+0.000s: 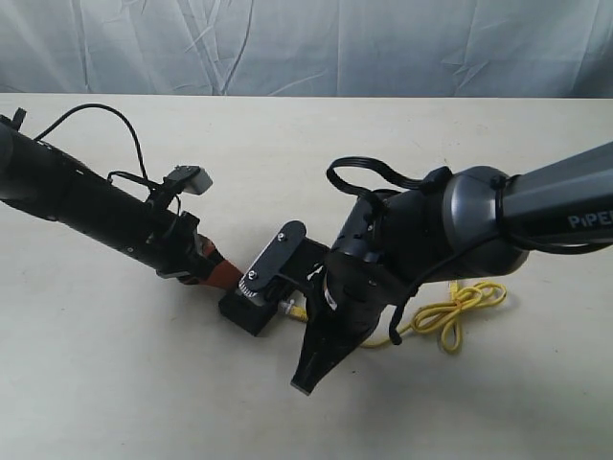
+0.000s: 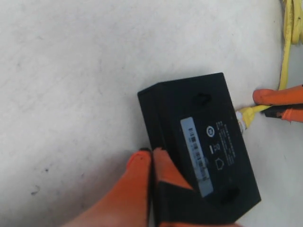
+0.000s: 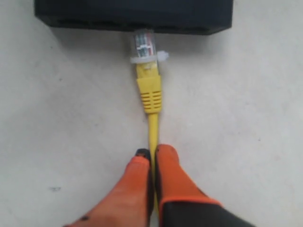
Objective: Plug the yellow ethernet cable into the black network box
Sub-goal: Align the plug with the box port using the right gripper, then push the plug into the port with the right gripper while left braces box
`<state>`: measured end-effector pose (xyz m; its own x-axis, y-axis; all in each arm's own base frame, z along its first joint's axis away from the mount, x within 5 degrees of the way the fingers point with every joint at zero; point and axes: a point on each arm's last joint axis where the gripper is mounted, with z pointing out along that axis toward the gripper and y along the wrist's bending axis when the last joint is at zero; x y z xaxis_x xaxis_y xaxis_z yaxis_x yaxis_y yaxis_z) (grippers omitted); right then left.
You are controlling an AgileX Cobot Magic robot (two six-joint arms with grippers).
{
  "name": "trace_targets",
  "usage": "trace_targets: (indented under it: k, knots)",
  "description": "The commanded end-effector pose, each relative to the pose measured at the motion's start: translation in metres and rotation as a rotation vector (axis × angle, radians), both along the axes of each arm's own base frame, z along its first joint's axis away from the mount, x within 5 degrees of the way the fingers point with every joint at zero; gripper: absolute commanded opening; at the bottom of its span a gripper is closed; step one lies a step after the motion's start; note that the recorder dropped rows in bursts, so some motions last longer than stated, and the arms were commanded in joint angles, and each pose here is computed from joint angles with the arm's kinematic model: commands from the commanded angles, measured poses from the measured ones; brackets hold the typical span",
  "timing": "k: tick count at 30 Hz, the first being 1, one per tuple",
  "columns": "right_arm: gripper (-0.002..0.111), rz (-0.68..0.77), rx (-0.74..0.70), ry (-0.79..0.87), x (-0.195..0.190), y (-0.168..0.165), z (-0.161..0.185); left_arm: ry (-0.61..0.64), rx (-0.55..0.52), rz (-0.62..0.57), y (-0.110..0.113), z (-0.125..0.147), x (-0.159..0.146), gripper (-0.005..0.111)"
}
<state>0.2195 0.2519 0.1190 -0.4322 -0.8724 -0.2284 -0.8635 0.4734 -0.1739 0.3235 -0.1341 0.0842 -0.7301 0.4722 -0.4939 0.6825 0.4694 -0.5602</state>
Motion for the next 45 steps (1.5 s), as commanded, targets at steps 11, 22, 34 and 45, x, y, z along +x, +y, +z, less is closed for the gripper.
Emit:
trace_targets:
  k: [11,22,34,45]
  knots:
    - [-0.001,0.017,0.006,-0.013,0.001,0.0,0.0,-0.005,0.014,0.011,0.0,-0.002,0.002,0.0]
    - [-0.001,-0.038,-0.154,0.045,0.016,0.01,0.042,-0.004,0.012,0.015,0.0,-0.002,0.002,0.0]
    - [-0.001,0.043,-0.217,0.123,0.017,0.016,0.026,-0.004,0.012,0.015,0.0,-0.002,0.002,0.0]
    - [-0.001,0.088,-0.186,0.118,0.019,0.021,0.017,-0.004,0.011,0.017,0.0,-0.002,0.002,0.0]
